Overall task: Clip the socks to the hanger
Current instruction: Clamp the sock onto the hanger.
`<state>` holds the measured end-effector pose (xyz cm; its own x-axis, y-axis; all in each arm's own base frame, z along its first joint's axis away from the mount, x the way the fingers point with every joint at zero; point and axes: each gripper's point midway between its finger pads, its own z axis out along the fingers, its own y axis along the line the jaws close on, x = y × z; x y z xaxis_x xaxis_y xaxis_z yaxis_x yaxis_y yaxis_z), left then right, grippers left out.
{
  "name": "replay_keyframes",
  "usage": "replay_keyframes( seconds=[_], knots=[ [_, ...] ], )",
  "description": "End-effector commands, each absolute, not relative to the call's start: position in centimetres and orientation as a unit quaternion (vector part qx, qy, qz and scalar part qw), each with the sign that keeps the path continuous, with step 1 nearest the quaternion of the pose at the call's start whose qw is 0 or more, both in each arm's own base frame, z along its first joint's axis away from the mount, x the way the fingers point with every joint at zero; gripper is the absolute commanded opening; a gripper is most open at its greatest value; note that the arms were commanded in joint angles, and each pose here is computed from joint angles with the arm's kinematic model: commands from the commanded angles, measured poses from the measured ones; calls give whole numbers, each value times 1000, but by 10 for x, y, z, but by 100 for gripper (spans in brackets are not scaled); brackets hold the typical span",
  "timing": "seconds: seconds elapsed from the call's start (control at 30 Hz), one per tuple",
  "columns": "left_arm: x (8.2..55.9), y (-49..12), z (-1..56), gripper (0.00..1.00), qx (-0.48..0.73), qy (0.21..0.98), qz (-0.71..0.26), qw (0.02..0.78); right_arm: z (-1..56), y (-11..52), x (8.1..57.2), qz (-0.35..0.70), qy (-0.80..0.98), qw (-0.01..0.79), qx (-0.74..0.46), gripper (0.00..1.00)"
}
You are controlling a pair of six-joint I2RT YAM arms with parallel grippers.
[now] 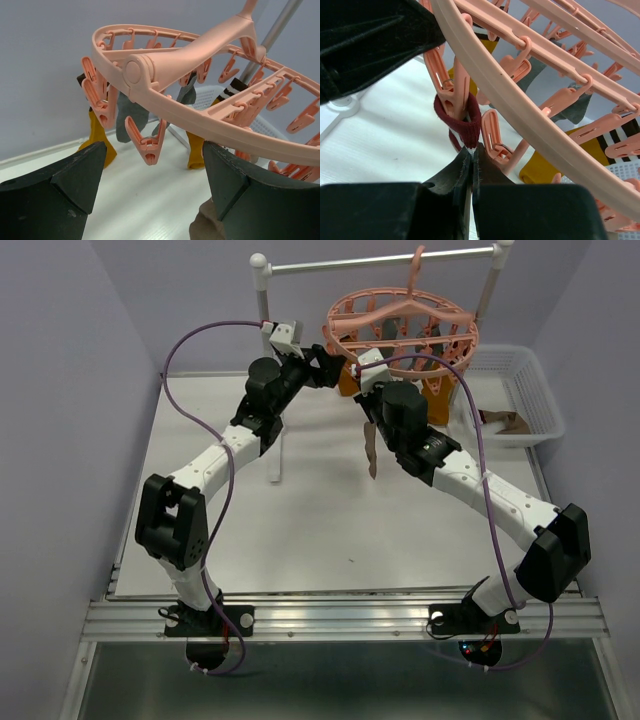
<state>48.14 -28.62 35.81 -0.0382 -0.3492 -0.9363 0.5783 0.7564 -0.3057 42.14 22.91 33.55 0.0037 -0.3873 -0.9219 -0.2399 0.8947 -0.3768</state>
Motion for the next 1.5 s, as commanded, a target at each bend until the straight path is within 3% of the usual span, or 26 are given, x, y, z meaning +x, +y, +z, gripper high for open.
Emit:
replay_keyframes(
  seconds=[0.0,0.23,0.97,1.47],
  knots=[
    [478,-276,397,89,116,593,-360,711,369,225,423,-56,682,701,-201,1],
    [469,-286,400,89,157,576,-382,706,369,224,423,-59,681,701,-203,1],
    [493,-292,408,88,114,573,-395,709,376,219,416,-54,673,710,-199,1],
    [495,-299,415,76,86,575,-365,727,373,216,415,-59,675,708,-198,1]
  ],
)
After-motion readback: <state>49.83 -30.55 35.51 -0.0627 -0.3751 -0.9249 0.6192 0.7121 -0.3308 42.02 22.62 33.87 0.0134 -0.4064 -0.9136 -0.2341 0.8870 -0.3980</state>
